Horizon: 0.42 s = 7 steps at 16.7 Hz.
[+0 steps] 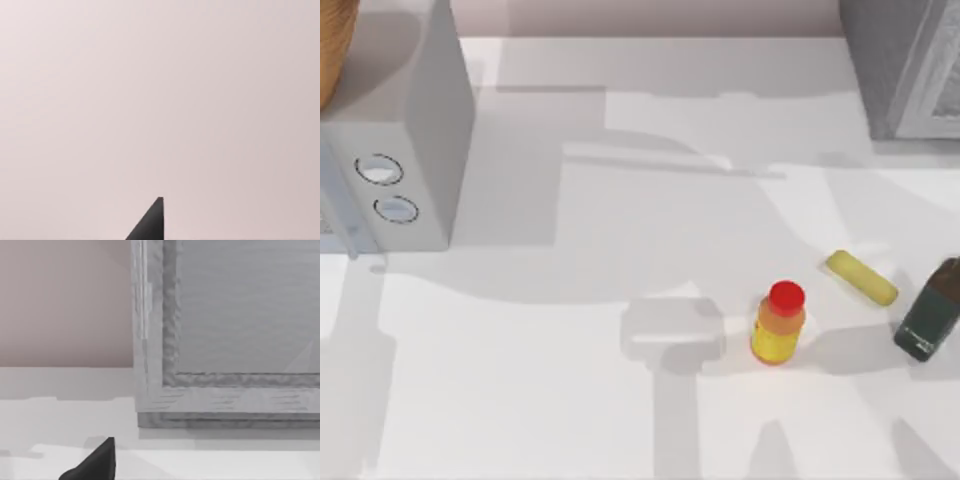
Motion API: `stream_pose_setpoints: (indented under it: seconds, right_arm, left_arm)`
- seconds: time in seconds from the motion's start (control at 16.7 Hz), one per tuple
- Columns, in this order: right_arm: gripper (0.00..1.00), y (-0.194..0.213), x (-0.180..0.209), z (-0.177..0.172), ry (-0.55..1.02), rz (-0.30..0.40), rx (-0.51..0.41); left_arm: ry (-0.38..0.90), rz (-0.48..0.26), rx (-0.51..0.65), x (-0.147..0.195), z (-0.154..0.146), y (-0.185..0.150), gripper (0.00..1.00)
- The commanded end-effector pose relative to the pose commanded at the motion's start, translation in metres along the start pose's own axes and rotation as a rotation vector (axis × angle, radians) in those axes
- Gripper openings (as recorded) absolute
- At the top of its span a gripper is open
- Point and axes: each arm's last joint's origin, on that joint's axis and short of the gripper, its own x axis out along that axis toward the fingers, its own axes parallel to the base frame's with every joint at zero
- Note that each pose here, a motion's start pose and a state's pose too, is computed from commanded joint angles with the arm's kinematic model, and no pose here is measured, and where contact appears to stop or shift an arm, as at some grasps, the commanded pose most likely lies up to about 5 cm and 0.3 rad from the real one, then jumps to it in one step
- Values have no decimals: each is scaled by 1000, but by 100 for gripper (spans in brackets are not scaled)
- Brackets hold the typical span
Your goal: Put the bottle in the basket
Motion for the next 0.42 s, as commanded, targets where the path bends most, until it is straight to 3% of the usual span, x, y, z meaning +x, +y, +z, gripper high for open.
stream_pose_setpoints:
  seconds: [0.12,0.42]
  right_arm:
    - [100,0,0,0,0,0,0]
    - [100,0,0,0,0,0,0]
  left_arm:
    - [0,0,0,0,0,0,100]
    - [0,0,0,0,0,0,100]
